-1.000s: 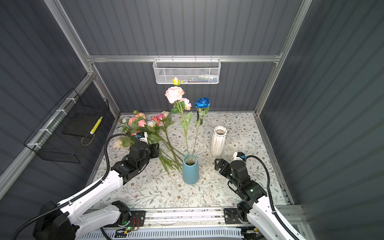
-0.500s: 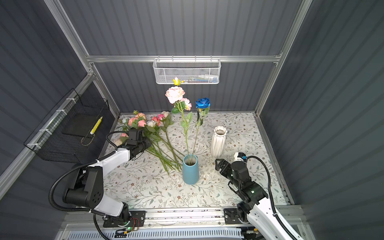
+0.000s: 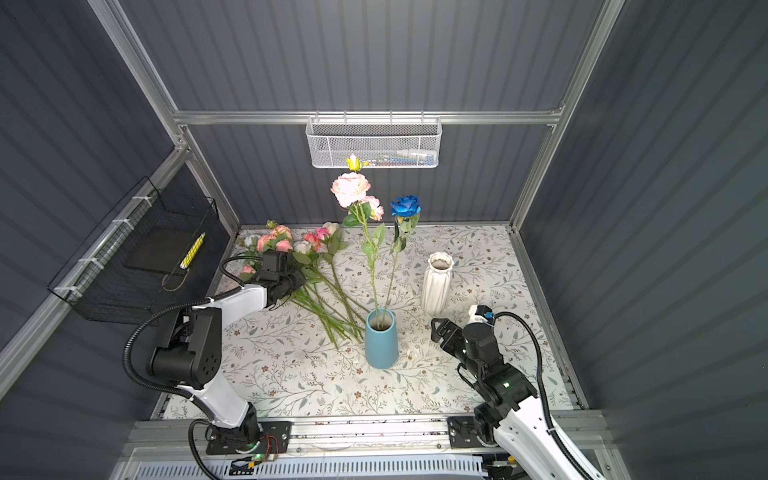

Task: Arrange the flowers into the vase
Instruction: 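Move the left gripper back to the flower pile and grasp a pink stem, then lift the pink flower stem upward out of the pile with the left gripper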

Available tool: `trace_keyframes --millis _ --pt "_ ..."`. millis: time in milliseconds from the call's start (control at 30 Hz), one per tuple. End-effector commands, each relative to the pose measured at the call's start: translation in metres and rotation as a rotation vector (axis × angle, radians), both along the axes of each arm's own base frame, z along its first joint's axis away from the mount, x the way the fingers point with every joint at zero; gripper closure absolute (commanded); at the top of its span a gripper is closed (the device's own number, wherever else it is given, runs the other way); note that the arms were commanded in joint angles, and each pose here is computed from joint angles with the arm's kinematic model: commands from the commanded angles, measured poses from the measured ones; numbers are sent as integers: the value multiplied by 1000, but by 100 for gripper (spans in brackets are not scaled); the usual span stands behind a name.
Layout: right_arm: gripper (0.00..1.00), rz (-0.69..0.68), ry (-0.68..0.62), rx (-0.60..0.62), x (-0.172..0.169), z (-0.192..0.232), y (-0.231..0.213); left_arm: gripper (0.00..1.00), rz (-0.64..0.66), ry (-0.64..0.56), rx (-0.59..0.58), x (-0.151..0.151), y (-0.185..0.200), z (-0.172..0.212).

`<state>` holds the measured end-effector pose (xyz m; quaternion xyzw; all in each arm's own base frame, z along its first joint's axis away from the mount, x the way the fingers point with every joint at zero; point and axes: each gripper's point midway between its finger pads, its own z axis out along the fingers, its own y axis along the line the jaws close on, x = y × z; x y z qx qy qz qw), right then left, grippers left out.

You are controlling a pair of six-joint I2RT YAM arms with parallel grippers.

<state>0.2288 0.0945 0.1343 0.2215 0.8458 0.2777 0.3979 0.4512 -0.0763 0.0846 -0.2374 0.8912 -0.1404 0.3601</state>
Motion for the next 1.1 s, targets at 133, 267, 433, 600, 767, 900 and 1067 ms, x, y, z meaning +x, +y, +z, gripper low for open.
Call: trace_keyframes --millis 133,267,433,600,767,900,1067 --pt "5 -9 1 -23 1 1 -4 68 10 22 17 -2 6 -10" --pt "4 -10 3 -22 1 1 -4 68 17 15 19 -5 8 -8" --pt "5 -13 7 -24 1 0 -4 65 21 -13 14 -11 9 2" --pt "5 -12 11 -13 2 -2 -3 68 19 8 21 -11 9 -9" --pt "4 -11 18 -17 1 -4 -4 72 18 -5 18 -2 7 -10" --pt "4 -15 17 -20 -1 -4 -5 75 18 13 27 0 8 -18" --pt "5 -21 18 -20 -1 -5 -6 74 27 27 37 -2 10 -25"
